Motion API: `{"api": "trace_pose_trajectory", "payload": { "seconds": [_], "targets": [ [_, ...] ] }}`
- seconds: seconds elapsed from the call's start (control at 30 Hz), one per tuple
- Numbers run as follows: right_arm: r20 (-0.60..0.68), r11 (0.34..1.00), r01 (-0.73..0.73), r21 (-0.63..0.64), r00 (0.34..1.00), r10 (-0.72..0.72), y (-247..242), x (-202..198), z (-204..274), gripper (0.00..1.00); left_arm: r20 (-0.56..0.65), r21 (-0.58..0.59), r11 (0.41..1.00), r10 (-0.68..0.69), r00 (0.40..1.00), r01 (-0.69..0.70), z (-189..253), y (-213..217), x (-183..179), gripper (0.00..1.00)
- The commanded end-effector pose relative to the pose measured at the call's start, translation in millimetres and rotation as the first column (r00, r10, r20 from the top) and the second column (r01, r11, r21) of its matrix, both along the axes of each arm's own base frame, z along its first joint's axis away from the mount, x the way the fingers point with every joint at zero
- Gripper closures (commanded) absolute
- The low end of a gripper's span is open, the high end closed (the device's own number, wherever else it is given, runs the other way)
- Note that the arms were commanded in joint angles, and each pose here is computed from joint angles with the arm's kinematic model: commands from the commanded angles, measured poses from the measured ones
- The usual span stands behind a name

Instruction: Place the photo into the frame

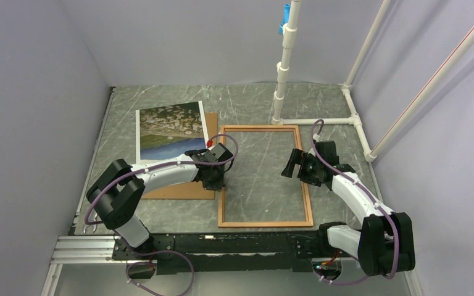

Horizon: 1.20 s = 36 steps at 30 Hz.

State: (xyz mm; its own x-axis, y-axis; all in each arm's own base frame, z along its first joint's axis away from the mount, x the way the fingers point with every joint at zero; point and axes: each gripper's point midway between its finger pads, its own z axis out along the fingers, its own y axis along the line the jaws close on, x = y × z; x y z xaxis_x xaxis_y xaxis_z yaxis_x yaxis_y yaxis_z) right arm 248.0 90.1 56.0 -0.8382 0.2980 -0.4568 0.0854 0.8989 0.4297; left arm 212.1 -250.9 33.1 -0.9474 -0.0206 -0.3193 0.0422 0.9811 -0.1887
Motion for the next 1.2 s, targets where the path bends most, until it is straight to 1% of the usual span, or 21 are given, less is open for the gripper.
{"api": "trace_pose_trajectory", "payload": {
  "seconds": [0.0, 0.33, 0.7, 0.8, 0.9, 0.93, 0.97, 1.03, 1.17],
  "targets": [
    [0.021, 0.997, 0.062, -0.043, 0.998, -0.061, -10, 12, 11, 0.0, -0.08, 0.249, 0.968, 0.005, 0.997, 0.015, -34, 54, -22, 1.0],
    [0.033, 0.993, 0.094, -0.069, 0.995, -0.092, -16, 13, 16, 0.0, -0.08, 0.245, 0.969, 0.003, 0.997, 0.017, -35, 52, -21, 1.0],
    [0.059, 0.998, 0.06, -0.009, 0.997, -0.059, -5, 16, 33, 0.0, -0.09, 0.214, 0.976, -0.026, 0.996, 0.045, -40, 35, -18, 0.99],
    [0.069, 0.999, 0.051, 0.002, 0.996, -0.051, -3, 15, 38, 0.0, -0.096, 0.207, 0.977, -0.03, 0.995, 0.05, -42, 30, -18, 0.89],
    [0.076, 0.999, 0.043, 0.014, 0.996, -0.044, 0, 15, 41, 0.0, -0.1, 0.198, 0.979, -0.036, 0.994, 0.055, -43, 26, -18, 0.7],
    [0.076, 0.999, 0.041, 0.018, 0.996, -0.042, 0, 14, 41, 0.0, -0.1, 0.196, 0.979, -0.038, 0.994, 0.057, -43, 25, -18, 0.64],
    [0.075, 0.999, 0.04, 0.02, 0.996, -0.042, 0, 14, 41, 0.0, -0.099, 0.196, 0.979, -0.037, 0.994, 0.057, -43, 25, -18, 0.61],
    [0.074, 0.999, 0.037, 0.025, 0.996, -0.039, 2, 13, 40, 0.0, -0.096, 0.193, 0.98, -0.037, 0.995, 0.055, -42, 25, -18, 0.6],
    [0.066, 0.999, 0.029, 0.037, 0.997, -0.031, 4, 12, 37, 0.0, -0.092, 0.165, 0.985, -0.042, 0.995, 0.056, -43, 20, -18, 0.61]
  ]
}}
